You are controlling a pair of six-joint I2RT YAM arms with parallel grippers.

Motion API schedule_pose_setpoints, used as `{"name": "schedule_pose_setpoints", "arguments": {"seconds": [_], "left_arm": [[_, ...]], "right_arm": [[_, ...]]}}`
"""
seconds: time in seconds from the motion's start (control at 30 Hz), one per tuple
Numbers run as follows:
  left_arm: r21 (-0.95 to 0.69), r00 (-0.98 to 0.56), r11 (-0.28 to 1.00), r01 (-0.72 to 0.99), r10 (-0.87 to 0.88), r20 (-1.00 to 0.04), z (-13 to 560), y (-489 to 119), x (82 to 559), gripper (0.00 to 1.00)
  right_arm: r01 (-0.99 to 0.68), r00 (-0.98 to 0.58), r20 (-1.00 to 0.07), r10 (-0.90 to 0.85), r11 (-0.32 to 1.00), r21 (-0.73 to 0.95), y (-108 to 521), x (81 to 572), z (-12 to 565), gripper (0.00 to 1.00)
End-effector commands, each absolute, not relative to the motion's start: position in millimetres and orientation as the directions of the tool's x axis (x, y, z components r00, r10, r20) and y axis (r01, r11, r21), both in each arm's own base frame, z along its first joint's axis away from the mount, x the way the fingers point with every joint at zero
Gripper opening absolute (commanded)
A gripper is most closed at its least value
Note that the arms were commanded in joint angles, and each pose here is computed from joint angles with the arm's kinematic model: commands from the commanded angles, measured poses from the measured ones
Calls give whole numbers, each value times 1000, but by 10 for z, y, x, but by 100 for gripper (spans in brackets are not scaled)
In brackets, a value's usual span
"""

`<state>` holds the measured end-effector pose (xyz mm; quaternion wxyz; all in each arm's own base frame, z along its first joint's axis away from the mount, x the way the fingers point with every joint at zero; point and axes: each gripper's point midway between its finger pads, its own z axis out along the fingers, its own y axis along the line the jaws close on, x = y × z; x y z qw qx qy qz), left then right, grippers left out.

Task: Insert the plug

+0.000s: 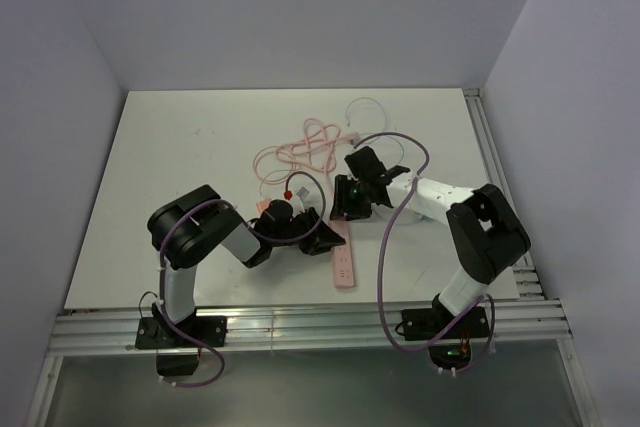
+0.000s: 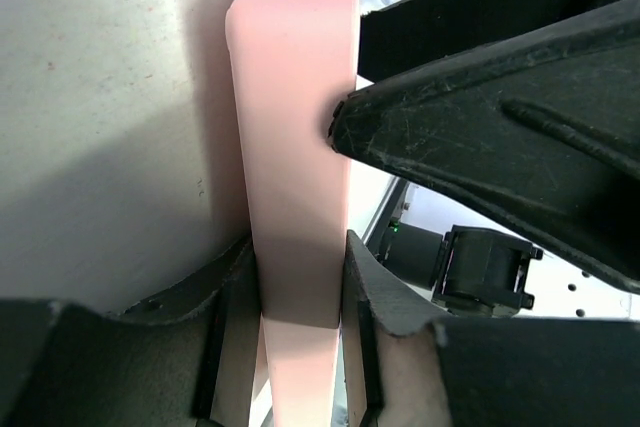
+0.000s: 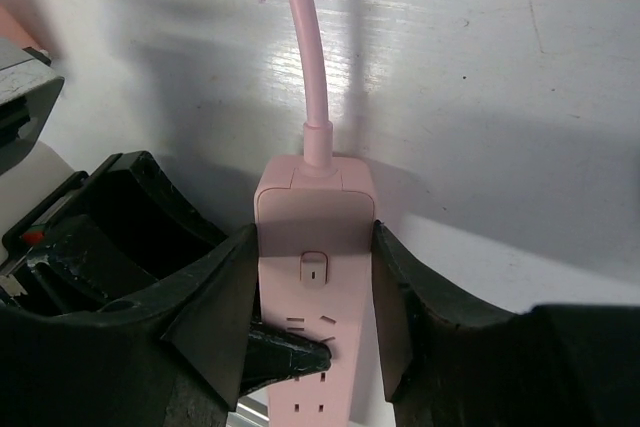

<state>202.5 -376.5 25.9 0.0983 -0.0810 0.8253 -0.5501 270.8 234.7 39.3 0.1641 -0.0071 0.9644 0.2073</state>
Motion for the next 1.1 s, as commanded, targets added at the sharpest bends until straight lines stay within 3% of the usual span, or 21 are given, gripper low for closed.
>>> {"name": "schedule_pose_setpoints", "arguments": {"seconds": [0.0, 0.07, 0.1, 0.17, 0.27, 0.5, 0.67, 0.77, 0.83, 1.07], "left_arm": [[-729, -984, 670, -142, -178, 28, -601, -3310, 1517, 11], [-728, -982, 671, -142, -189, 17, -582, -3298, 1536, 26], [-721, -981, 678, -146, -195, 16, -584, -3276, 1527, 42], [-717, -976, 681, -149, -220, -6, -541, -3209, 1524, 60], [-706, -959, 691, -156, -277, -58, -423, -3046, 1527, 70], [-621, -858, 763, -180, -430, -280, 47, -2494, 1454, 70], [-701, -753, 684, -202, -566, -335, 695, -2202, 1432, 59], [-735, -714, 655, -175, -598, -364, 1005, -2081, 1463, 58], [-734, -697, 662, -153, -599, -395, 1192, -2053, 1507, 58], [-699, -712, 705, -120, -552, -434, 1331, -2158, 1560, 59]], "right_arm": [[-75, -953, -299, 41, 927, 367, 2361, 2646, 186, 8], [-71, -945, -325, 36, 948, 312, 2298, 2698, 164, 0], [-67, -949, -315, 28, 956, 286, 2263, 2682, 136, 0], [-58, -942, -336, 15, 977, 207, 2165, 2729, 134, 0], [-73, -927, -374, -21, 989, 126, 2148, 2793, 177, 0], [-72, -926, -362, -105, 992, -104, 2063, 2702, 21, 0], [-90, -940, -287, -184, 946, -310, 1955, 2551, -223, 0], [-133, -954, -206, -218, 922, -363, 1919, 2370, -467, 0], [-160, -958, -177, -225, 933, -322, 1998, 2253, -550, 0], [-146, -931, -333, -154, 988, -47, 2427, 2472, -119, 0]]}}
